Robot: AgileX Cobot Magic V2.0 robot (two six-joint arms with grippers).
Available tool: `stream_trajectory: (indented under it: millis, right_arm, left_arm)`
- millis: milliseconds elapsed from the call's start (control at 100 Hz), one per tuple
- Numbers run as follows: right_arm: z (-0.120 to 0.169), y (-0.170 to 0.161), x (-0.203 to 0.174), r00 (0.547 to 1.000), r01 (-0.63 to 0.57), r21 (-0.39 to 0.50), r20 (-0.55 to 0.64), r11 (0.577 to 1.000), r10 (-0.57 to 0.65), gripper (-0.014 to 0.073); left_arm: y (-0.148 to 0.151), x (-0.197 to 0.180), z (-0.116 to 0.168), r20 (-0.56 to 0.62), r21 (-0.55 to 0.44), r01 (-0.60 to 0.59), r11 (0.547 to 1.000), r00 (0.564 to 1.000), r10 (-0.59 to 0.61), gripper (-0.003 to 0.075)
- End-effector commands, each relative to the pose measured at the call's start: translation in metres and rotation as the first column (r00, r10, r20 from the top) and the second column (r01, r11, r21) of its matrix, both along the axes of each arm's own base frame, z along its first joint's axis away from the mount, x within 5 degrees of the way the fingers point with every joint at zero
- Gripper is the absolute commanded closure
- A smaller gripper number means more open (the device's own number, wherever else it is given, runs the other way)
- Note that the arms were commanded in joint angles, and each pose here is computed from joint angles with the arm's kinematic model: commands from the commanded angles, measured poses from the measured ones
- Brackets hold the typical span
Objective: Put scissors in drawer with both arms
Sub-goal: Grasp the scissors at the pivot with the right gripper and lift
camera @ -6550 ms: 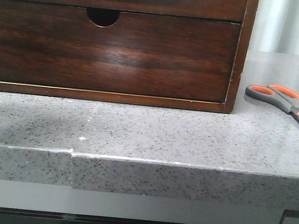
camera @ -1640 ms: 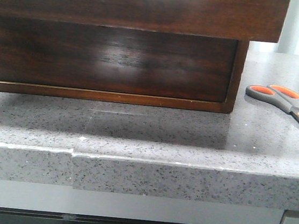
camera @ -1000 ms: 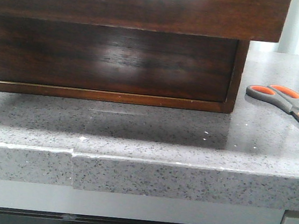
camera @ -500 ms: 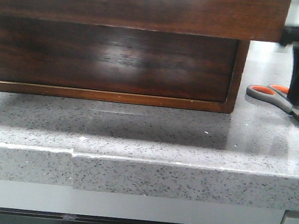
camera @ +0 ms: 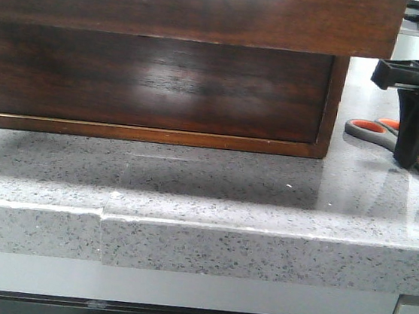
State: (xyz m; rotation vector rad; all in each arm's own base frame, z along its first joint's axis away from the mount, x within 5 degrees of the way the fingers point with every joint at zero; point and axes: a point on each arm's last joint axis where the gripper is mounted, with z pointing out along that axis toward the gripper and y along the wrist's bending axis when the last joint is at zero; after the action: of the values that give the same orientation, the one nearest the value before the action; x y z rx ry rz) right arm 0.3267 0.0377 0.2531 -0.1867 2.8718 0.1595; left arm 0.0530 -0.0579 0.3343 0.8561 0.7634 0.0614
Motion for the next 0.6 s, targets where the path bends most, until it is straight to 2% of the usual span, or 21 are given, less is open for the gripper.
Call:
stream_trajectory:
  millis: [0,120,240,360,450,590]
  right_arm:
    - [0.0124,0.0018,0.0022,0.998,-0.004,0.016,0.06,1.0,0.003,0.0279]
    - [0.0124,0.0018,0.0022,0.998,-0.004,0.016,0.06,1.0,0.003,0.0328]
    - [0.012,0.002,0.0009,0.999,-0.005,0.017,0.045,1.0,0.004,0.0491]
    - [0.0118,0.0019,0.0001,0.999,-0.006,0.016,0.036,1.0,0.005,0.0601]
    - [0.0118,0.0019,0.0001,0.999,-0.006,0.016,0.036,1.0,0.005,0.0638]
    - [0.0133,0.0019,-0.0008,0.999,-0.006,0.017,0.038,1.0,0.006,0.0645]
  left_arm:
    - [0.0005,-0.0036,0.0129,0.02,-0.068,0.044,0.997,0.999,-0.043,0.0407]
    - [0.0005,-0.0036,0.0129,0.02,-0.068,0.044,0.997,0.999,-0.043,0.0406]
    - [0.0005,-0.0036,0.0129,0.02,-0.068,0.044,0.997,0.999,-0.043,0.0406]
    - [0.0005,-0.0034,0.0128,0.019,-0.068,0.043,0.997,0.999,-0.042,0.0407]
    - [0.0005,-0.0034,0.0128,0.019,-0.068,0.043,0.997,0.999,-0.042,0.0407]
    - [0.0005,-0.0034,0.0128,0.019,-0.068,0.043,0.997,0.999,-0.042,0.0407]
